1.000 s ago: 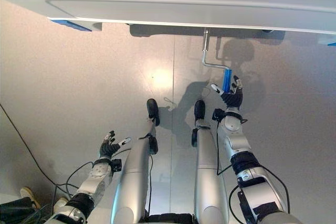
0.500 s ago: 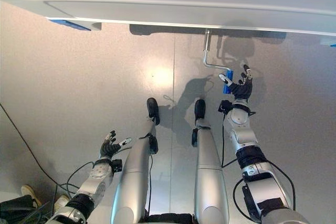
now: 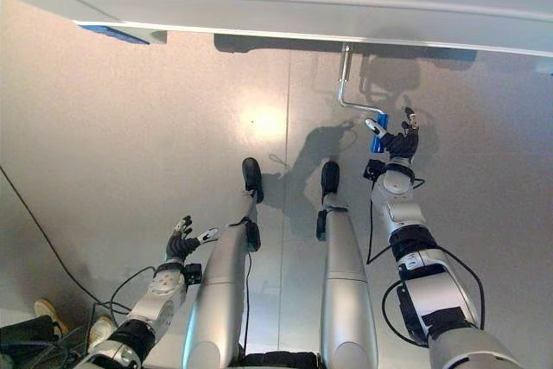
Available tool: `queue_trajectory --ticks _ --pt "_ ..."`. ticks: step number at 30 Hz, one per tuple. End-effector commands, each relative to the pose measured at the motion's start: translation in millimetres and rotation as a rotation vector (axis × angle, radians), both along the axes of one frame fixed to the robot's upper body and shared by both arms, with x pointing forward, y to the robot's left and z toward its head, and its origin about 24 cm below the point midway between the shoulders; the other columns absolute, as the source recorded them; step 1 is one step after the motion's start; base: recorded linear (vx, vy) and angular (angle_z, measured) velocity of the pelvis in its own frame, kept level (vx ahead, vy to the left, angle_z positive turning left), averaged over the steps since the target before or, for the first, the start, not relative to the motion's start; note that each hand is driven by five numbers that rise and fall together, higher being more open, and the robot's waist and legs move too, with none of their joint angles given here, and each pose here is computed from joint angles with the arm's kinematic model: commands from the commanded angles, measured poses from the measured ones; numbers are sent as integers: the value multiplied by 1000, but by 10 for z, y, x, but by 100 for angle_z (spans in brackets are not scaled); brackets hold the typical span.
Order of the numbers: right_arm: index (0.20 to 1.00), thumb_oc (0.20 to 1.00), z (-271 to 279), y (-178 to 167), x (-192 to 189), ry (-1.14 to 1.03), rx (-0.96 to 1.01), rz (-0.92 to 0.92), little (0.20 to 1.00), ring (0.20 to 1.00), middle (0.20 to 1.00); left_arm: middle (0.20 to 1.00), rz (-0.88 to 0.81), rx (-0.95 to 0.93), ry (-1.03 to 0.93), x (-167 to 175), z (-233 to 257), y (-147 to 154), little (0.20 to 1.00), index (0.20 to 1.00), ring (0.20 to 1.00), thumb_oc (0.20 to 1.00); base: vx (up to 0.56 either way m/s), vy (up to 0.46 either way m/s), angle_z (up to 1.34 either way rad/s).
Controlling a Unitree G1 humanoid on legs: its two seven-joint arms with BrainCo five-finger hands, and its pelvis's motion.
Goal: Raise the hospital bed
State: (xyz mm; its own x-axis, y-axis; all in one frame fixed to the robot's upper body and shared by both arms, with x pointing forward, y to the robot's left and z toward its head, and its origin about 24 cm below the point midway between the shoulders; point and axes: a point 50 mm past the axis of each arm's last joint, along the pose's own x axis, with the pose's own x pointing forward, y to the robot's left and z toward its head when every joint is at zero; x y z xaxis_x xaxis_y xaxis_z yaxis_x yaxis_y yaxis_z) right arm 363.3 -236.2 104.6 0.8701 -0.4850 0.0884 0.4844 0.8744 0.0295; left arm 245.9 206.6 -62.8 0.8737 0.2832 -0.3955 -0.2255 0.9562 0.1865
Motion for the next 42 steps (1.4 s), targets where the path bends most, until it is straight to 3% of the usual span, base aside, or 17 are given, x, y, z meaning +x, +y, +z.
queue_trajectory --ticks 1,14,15,16,17,18,19,42 --pt "1000 1000 40 -102 -22 -8 -29 2 1000 1000 1000 1000 17 3 63 -268 -156 68 1000 1000 1000 1000 0 0 0" --pt "1000 1000 -29 -4 -14 13 -26 61 1000 1000 1000 1000 2 -7 49 -230 -131 37 1000 1000 1000 1000 0 0 0" --pt "818 818 -36 -9 -18 14 -24 62 818 818 818 1000 -2 -6 50 -232 -134 34 1000 1000 1000 1000 0 0 0" --pt "514 514 -33 -11 -14 15 -24 66 514 514 514 1000 -3 -6 50 -231 -133 38 1000 1000 1000 1000 0 0 0" --pt "473 473 -33 -11 -14 14 -24 66 473 473 473 1000 -3 -6 50 -231 -133 38 1000 1000 1000 1000 0 0 0" --pt "228 228 -29 -11 -11 15 -27 69 228 228 228 1000 -5 -6 48 -228 -131 39 1000 1000 1000 1000 0 0 0" --pt "200 200 -31 3 -7 18 -32 81 200 200 200 1000 -10 -7 45 -218 -125 34 1000 1000 1000 1000 0 0 0" --pt "200 200 -40 -5 -33 1 -12 89 200 200 200 1000 -34 -4 43 -207 -119 15 1000 1000 1000 1000 0 0 0"
